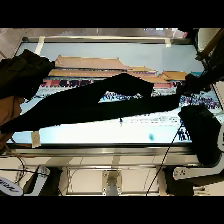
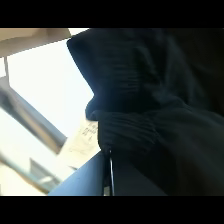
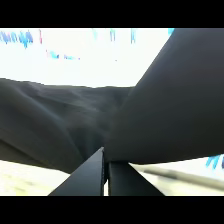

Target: Fold the clothes and pants, and hang the long-sleeved shirts on hangers.

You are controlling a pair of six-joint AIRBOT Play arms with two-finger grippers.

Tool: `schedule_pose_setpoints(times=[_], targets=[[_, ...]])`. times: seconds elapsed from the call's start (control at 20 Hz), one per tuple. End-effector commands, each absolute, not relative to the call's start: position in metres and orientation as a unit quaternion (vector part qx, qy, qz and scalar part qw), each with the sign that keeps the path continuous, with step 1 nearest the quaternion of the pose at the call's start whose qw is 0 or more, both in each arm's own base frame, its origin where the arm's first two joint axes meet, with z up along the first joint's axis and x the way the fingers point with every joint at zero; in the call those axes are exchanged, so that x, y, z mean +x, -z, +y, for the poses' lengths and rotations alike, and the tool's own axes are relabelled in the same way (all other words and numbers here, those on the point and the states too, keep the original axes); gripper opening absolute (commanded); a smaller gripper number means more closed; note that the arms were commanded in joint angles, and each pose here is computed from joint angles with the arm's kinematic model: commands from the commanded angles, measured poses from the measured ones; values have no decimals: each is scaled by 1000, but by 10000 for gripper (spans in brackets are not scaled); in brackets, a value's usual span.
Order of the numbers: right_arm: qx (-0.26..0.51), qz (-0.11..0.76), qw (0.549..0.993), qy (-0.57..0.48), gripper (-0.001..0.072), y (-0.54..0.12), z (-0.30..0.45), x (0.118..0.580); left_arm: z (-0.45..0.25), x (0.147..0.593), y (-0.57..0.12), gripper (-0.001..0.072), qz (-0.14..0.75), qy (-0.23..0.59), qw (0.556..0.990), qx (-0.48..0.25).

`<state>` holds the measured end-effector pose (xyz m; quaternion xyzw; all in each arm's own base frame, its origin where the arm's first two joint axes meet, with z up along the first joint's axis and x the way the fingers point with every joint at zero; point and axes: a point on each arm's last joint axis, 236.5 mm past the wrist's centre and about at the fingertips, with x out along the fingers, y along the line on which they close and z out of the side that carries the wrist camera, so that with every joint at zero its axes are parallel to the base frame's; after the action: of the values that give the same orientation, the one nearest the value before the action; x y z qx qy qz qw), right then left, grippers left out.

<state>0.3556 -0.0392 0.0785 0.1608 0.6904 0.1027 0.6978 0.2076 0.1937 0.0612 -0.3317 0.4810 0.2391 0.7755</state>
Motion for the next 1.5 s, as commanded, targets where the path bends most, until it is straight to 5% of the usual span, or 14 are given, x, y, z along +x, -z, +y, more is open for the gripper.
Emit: schedule_pose_setpoints(times=[0.0, 0.25, 0.55, 0.7, 0.75, 0.8, 0.85, 1.2, 1.45], targets=[[174, 738, 648, -71, 7, -19, -36, 293, 195, 191, -42, 12, 512, -252, 756, -321], [207, 801, 559, -61, 8, 60, -12, 216, 182, 170, 3, 12, 553, -249, 727, -323], [153, 863, 479, -45, 7, 41, -31, 160, 192, 154, 11, 11, 573, -271, 715, -295], [140, 858, 494, -7, 9, 36, -42, 158, 194, 155, 10, 12, 570, -274, 718, -293], [139, 850, 508, -8, 94, 37, -43, 164, 195, 155, 10, 11, 569, -274, 718, -292], [136, 840, 525, -5, 311, 40, -45, 171, 195, 155, 10, 11, 569, -275, 718, -292], [134, 826, 547, 0, 390, 44, -47, 181, 195, 155, 10, 11, 569, -275, 718, -292], [131, 714, 688, 26, 389, 54, -66, 266, 195, 155, 10, 12, 569, -275, 718, -292], [161, 747, 645, -4, 389, 78, -49, 258, 195, 155, 10, 11, 569, -274, 718, -292]])
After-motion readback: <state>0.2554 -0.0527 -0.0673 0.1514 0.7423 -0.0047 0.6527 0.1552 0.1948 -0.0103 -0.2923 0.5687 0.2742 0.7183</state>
